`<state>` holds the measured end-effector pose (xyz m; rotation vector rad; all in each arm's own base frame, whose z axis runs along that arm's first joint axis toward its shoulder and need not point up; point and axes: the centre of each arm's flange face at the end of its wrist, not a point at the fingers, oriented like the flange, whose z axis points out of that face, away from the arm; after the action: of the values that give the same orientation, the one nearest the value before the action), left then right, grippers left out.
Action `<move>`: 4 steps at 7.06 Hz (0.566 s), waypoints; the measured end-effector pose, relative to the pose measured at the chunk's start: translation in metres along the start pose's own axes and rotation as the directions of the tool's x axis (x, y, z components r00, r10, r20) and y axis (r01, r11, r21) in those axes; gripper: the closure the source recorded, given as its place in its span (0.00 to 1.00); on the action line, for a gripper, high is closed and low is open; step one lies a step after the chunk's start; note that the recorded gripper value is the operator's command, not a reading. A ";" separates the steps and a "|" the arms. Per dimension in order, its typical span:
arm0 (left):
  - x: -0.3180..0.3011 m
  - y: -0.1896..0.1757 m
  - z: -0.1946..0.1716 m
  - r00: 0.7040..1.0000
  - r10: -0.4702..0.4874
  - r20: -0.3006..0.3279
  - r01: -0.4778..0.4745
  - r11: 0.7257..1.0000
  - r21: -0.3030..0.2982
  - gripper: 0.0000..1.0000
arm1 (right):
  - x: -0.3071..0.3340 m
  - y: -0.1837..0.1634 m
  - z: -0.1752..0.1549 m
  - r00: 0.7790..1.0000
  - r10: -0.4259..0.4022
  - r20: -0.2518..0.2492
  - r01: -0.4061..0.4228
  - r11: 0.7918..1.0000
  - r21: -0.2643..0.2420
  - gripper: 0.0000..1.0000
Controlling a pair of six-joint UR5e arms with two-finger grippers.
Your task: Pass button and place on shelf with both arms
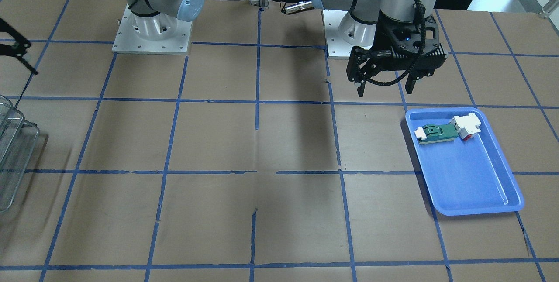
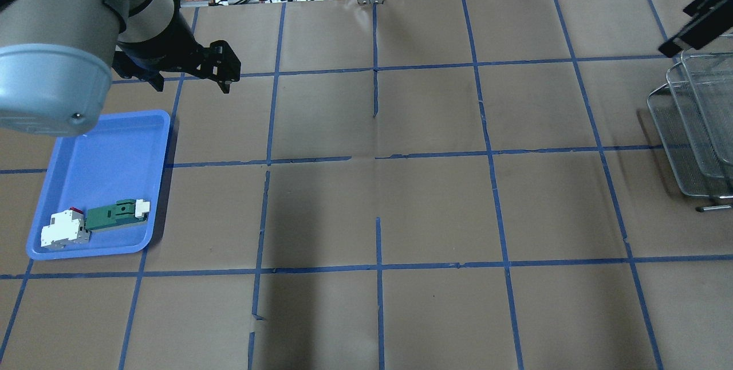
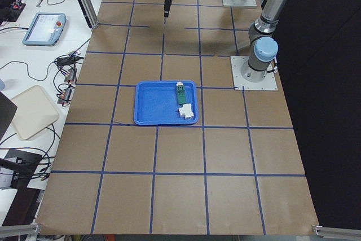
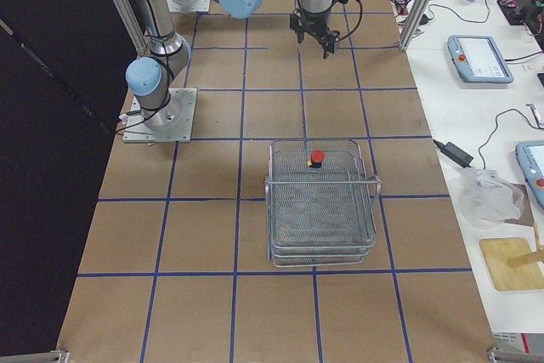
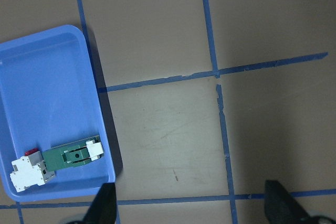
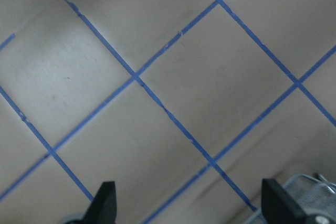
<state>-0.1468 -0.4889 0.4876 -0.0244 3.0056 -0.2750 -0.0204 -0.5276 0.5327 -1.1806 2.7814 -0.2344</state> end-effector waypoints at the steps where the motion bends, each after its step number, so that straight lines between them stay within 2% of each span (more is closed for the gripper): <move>1: 0.000 -0.001 -0.001 1.000 -0.029 -0.012 0.029 1.000 0.002 0.00 | -0.057 -0.049 0.005 0.995 0.101 -0.014 -0.102 0.994 -0.031 0.00; 2: -0.002 -0.004 -0.002 0.998 -0.047 -0.029 0.047 0.999 0.003 0.00 | -0.108 -0.084 0.016 0.977 0.212 -0.035 -0.214 0.975 -0.061 0.00; 3: -0.007 -0.007 -0.002 0.996 -0.067 -0.064 0.068 0.998 0.000 0.00 | -0.140 -0.102 0.032 0.941 0.335 -0.050 -0.338 0.937 -0.091 0.00; 4: -0.012 -0.010 0.000 0.989 -0.088 -0.115 0.087 0.996 -0.009 0.00 | -0.151 -0.104 0.051 0.889 0.454 -0.066 -0.459 0.880 -0.122 0.00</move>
<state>-0.1351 -0.4987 0.4913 -0.1460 3.1250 -0.2882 0.1658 -0.4948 0.5086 -0.5052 3.0403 -0.0216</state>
